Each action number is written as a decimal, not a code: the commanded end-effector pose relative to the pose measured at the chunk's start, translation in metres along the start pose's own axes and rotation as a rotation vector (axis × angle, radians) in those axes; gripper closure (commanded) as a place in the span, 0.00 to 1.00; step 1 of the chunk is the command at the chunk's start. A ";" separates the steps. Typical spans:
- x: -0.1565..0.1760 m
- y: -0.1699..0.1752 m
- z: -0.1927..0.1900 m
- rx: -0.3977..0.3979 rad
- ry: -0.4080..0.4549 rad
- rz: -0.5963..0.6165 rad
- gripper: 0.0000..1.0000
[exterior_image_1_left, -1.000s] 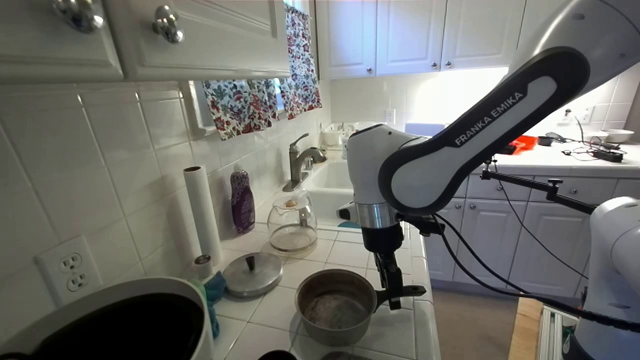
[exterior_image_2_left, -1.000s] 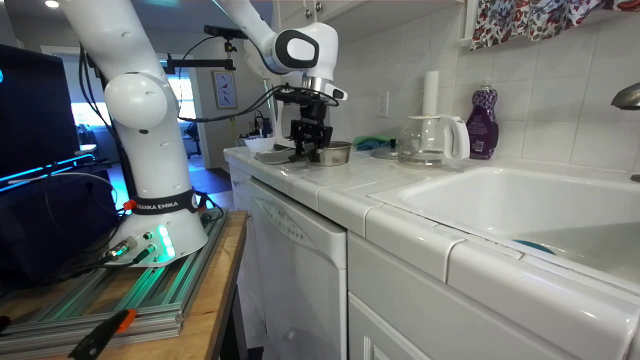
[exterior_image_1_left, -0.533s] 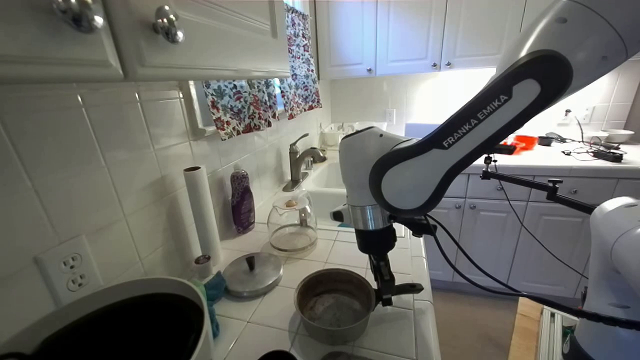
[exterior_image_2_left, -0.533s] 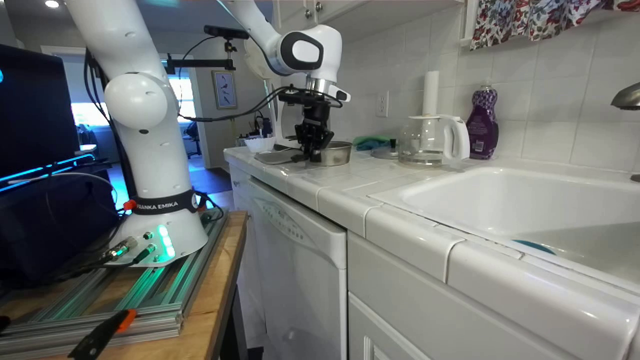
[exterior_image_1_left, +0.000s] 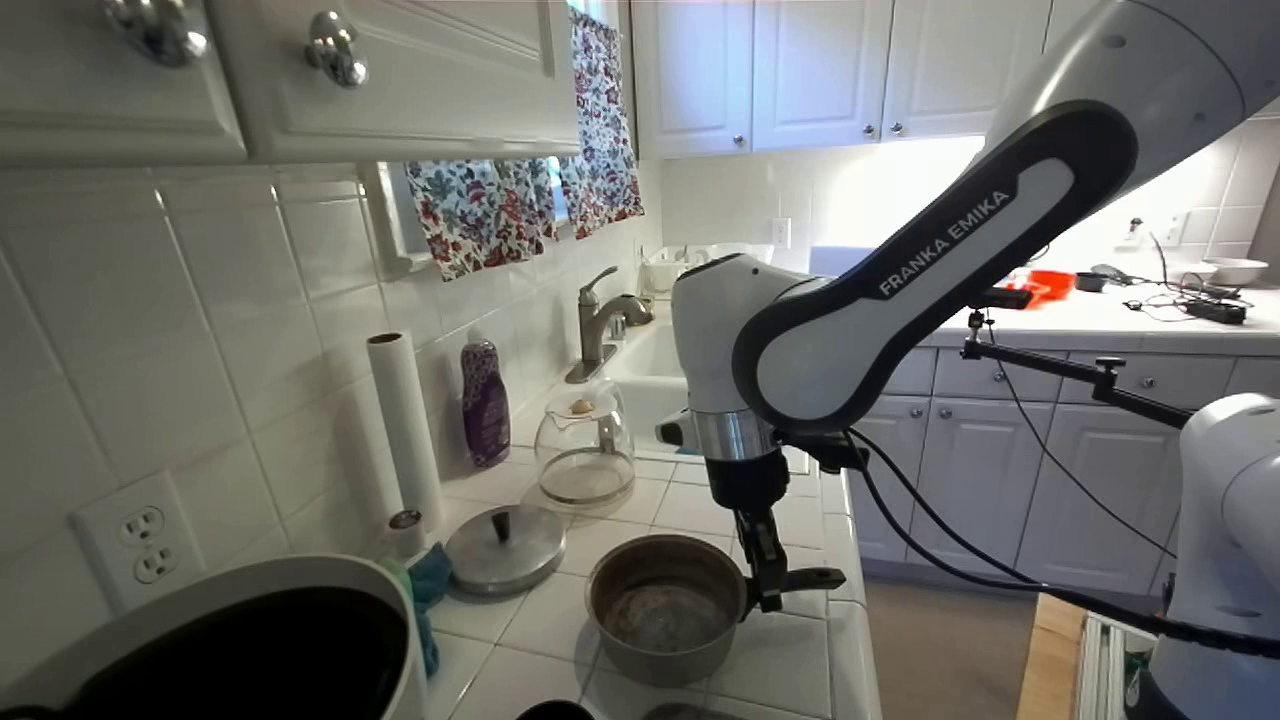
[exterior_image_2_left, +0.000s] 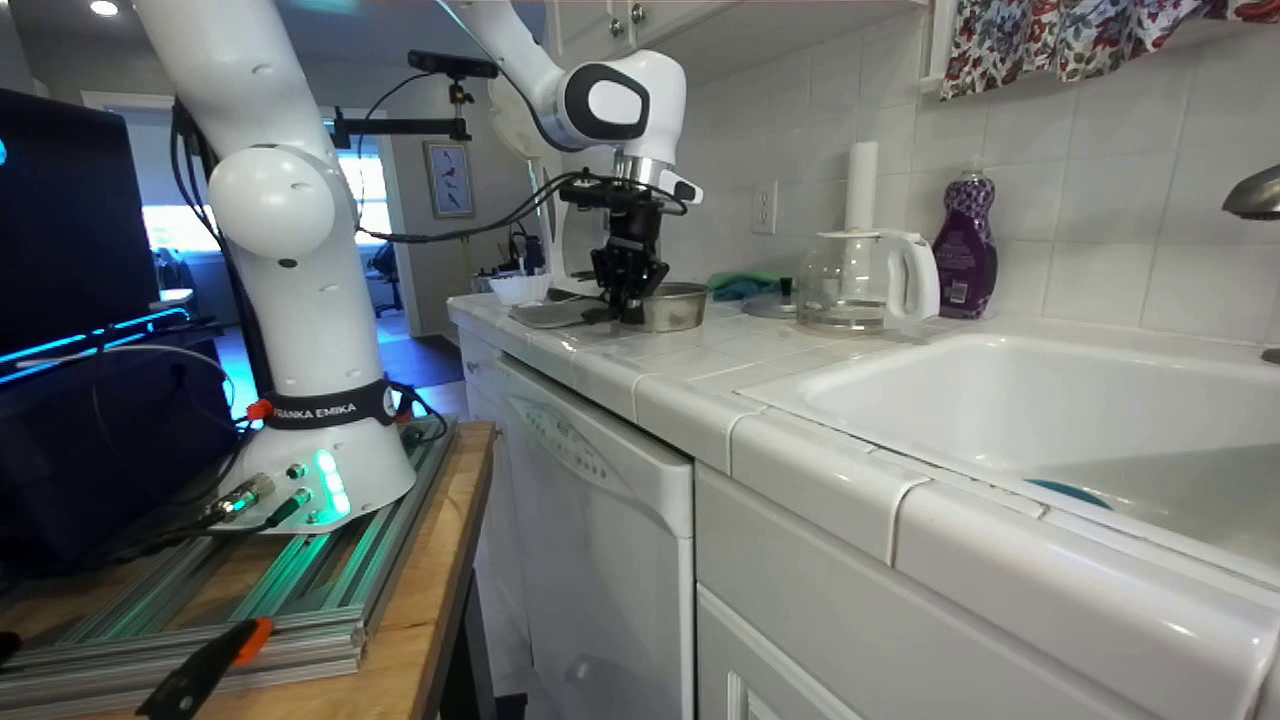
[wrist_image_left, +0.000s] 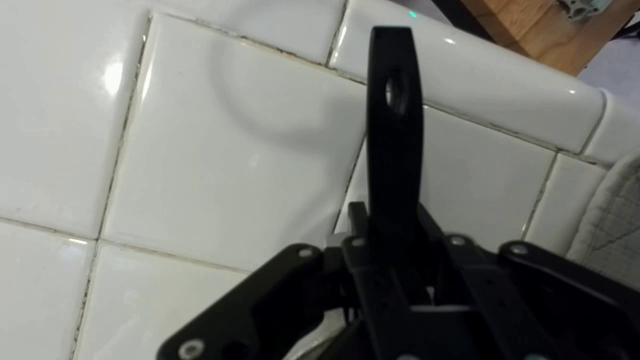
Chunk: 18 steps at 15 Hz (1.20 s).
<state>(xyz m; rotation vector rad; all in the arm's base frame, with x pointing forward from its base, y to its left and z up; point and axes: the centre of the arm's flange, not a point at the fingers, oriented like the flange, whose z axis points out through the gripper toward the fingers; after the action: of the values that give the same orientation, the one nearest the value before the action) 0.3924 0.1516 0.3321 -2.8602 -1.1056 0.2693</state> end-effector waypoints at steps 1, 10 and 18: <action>-0.001 0.001 0.003 -0.011 0.016 0.033 0.94; -0.044 -0.010 0.002 -0.050 0.157 0.281 0.94; -0.063 -0.005 -0.009 -0.034 0.218 0.369 0.94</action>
<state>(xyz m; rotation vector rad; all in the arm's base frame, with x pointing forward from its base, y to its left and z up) 0.3524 0.1216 0.3368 -3.0398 -0.5966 0.0197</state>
